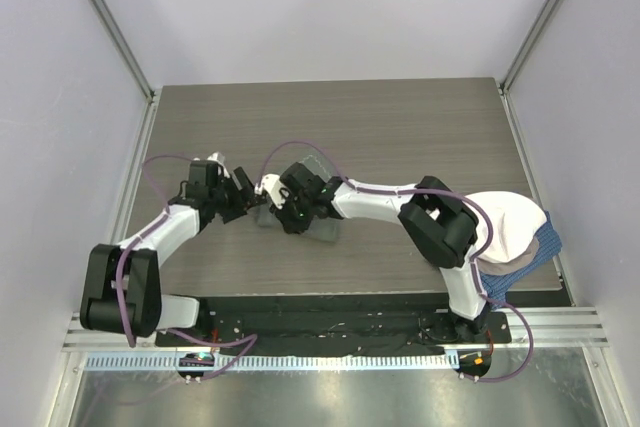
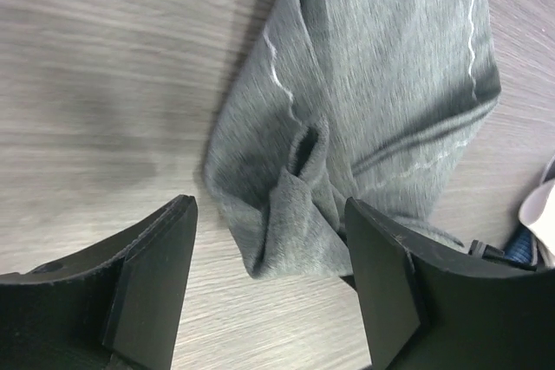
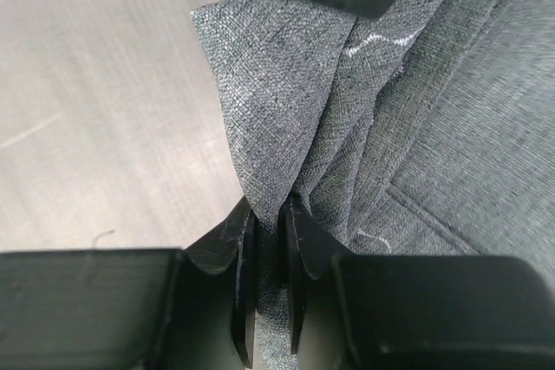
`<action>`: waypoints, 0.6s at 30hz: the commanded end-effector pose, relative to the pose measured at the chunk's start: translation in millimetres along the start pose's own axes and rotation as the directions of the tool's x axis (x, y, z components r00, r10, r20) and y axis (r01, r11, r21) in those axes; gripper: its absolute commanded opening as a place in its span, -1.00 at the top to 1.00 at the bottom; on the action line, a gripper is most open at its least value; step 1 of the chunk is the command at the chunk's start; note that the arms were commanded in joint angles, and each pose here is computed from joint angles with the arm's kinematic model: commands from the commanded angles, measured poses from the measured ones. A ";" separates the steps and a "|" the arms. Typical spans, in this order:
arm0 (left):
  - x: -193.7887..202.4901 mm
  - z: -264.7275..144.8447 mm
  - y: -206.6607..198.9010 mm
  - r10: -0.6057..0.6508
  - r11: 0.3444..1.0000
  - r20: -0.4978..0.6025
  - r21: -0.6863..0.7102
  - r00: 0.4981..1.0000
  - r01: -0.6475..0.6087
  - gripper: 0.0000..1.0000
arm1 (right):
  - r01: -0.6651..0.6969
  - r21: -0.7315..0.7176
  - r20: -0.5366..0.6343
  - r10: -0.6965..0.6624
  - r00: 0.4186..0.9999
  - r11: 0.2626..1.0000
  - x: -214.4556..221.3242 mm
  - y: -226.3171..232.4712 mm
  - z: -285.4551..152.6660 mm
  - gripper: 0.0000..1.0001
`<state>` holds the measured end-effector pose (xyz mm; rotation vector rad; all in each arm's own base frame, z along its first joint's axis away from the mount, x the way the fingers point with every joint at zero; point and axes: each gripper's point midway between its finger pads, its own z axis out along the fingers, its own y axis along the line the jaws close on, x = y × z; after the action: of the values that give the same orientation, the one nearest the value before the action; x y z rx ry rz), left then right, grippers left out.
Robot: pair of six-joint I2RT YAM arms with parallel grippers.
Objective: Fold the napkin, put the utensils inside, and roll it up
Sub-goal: Roll the napkin with the utensil
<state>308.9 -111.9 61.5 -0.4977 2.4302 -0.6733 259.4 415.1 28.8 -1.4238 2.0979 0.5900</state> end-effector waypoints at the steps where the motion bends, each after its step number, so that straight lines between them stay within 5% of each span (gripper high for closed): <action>1: -14.2 -7.9 6.4 0.007 1.000 0.137 -0.007 0.990 -0.006 -0.47 | -0.190 -0.271 -0.178 0.144 0.973 0.944 27.9 54.8 -11.9 0.72; 8: 0.1 -22.7 5.3 -0.005 0.996 0.224 0.092 0.975 -0.016 -0.50 | -0.308 -0.446 -0.164 0.262 0.951 0.840 -2.3 57.3 -24.8 0.73; 18: 21.9 -23.9 2.9 0.009 0.987 0.177 0.155 0.984 -0.037 -0.50 | -0.467 -0.544 -0.233 0.409 0.882 0.697 1.9 28.1 -4.5 0.74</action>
<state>270.5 -104.6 51.9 -0.5056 2.2776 -0.7056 224.3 417.6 29.9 -1.3170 2.4445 1.3473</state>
